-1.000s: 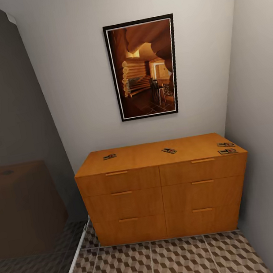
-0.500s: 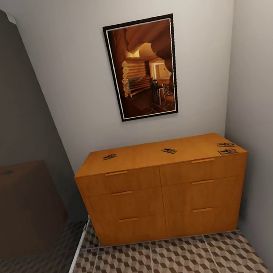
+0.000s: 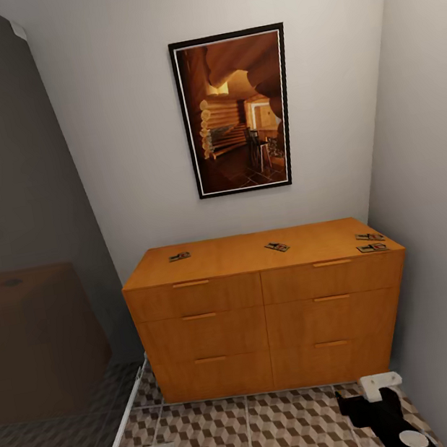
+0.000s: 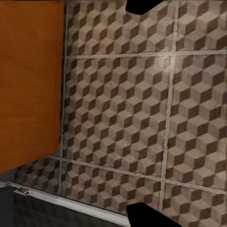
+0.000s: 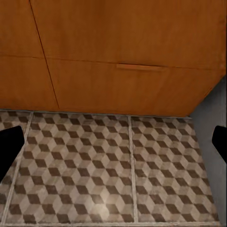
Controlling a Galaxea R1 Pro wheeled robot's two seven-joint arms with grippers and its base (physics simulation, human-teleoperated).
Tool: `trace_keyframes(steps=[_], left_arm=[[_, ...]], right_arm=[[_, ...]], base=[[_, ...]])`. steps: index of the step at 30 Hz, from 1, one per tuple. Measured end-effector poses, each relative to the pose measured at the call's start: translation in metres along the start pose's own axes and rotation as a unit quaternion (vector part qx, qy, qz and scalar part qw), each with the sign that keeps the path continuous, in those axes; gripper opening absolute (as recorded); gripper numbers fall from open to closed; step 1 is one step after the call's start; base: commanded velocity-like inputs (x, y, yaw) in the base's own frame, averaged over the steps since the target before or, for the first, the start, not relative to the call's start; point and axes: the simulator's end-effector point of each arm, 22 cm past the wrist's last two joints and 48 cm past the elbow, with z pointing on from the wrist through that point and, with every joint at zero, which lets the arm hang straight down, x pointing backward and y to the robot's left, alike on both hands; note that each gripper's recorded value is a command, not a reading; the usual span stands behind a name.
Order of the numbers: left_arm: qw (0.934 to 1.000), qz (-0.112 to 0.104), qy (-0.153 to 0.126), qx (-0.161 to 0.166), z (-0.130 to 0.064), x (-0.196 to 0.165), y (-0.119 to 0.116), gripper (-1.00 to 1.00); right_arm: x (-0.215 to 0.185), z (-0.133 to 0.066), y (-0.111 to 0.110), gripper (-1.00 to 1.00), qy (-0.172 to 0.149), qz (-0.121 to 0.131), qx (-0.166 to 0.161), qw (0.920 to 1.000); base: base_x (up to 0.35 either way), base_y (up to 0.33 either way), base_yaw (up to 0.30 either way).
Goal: Take the four mousetraps from the cabinet in the bathroom and place them on the bathroom floor. Make sure all four end up on the same floor surface, and ensure that at least two of them are either under or directly next to the same bathroom sink.
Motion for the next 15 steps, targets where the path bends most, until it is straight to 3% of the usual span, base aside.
trace_keyframes(steps=[6, 11, 15], left_arm=[[0.9999, 0.003, -0.009, -0.003, -0.004, -0.016, 0.005, 1.0], [0.9995, 0.009, 0.029, -0.004, 0.003, 0.02, 0.01, 1.0], [0.9987, 0.018, 0.047, -0.01, 0.01, 0.053, 0.023, 1.0]], right_arm=[[-0.076, -0.021, -0.009, 1.0, -0.047, 0.006, 0.009, 0.9988], [-0.114, -0.026, -0.011, 1.0, -0.074, 0.01, 0.01, 0.9971], [-0.119, -0.026, -0.009, 1.0, -0.078, 0.011, 0.006, 0.9969]], base=[[0.0, 0.0, 0.0], [0.0, 0.0, 0.0], [0.0, 0.0, 0.0]])
